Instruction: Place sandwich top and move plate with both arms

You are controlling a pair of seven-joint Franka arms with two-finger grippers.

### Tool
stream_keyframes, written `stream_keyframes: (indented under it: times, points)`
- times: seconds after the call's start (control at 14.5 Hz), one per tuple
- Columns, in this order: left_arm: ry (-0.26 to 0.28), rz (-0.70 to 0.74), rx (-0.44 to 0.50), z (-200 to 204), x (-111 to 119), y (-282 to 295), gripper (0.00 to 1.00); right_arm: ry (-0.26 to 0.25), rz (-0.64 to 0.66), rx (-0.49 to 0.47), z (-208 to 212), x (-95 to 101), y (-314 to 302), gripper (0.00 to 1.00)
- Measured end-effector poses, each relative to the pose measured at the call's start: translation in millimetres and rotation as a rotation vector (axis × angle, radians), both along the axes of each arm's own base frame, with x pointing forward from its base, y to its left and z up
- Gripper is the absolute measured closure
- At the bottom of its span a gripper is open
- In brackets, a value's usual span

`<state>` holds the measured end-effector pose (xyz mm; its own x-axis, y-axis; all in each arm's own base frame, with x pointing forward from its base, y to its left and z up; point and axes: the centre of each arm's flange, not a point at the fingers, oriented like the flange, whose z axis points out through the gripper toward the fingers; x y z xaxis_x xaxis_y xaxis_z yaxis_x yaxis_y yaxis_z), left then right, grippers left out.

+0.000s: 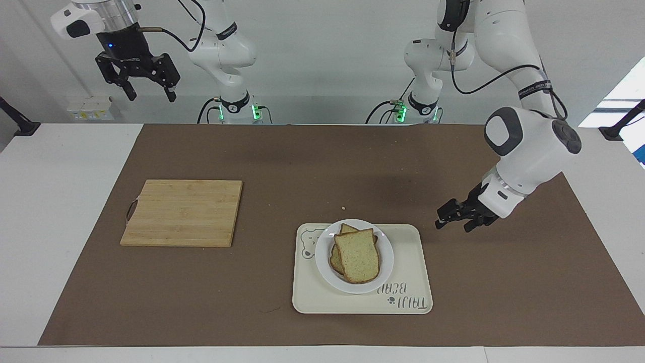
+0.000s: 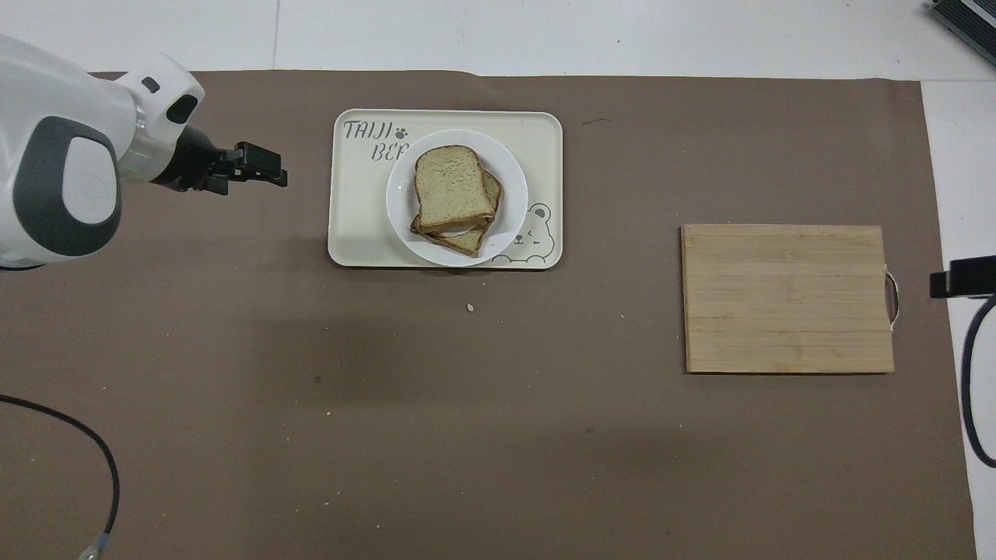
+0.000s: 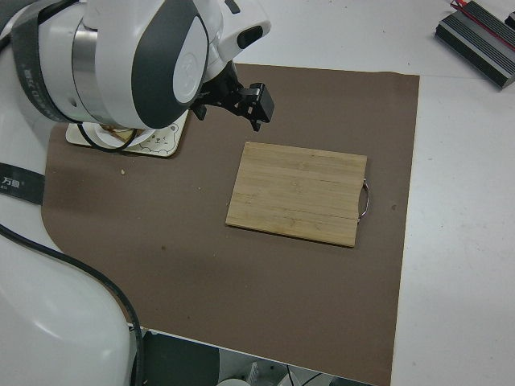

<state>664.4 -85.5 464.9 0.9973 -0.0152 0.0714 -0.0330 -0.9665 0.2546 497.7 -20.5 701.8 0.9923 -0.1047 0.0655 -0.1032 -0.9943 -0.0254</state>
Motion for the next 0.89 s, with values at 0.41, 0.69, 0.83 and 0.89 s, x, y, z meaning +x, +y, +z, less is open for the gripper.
stream_keyframes:
  times: [0.41, 0.69, 0.83, 0.89]
  points:
    - [0.033, 0.083, 0.046, 57, -30, 125, 0.0, 0.0, 0.0, 0.0, 0, 0.0, 0, 0.0]
    - [0.028, 0.056, 0.222, 90, -47, 96, 0.0, 0.0, 0.0, 0.0, 0, 0.0, 0, 0.0]
    - [-0.001, 0.018, 0.282, 119, -62, 70, 0.0, 0.0, 0.0, 0.0, 0, 0.0, 0, 0.0]
    - [-0.016, 0.003, 0.287, 134, -71, 67, 0.0, 0.0, 0.0, 0.0, 0, 0.0, 0, 0.0]
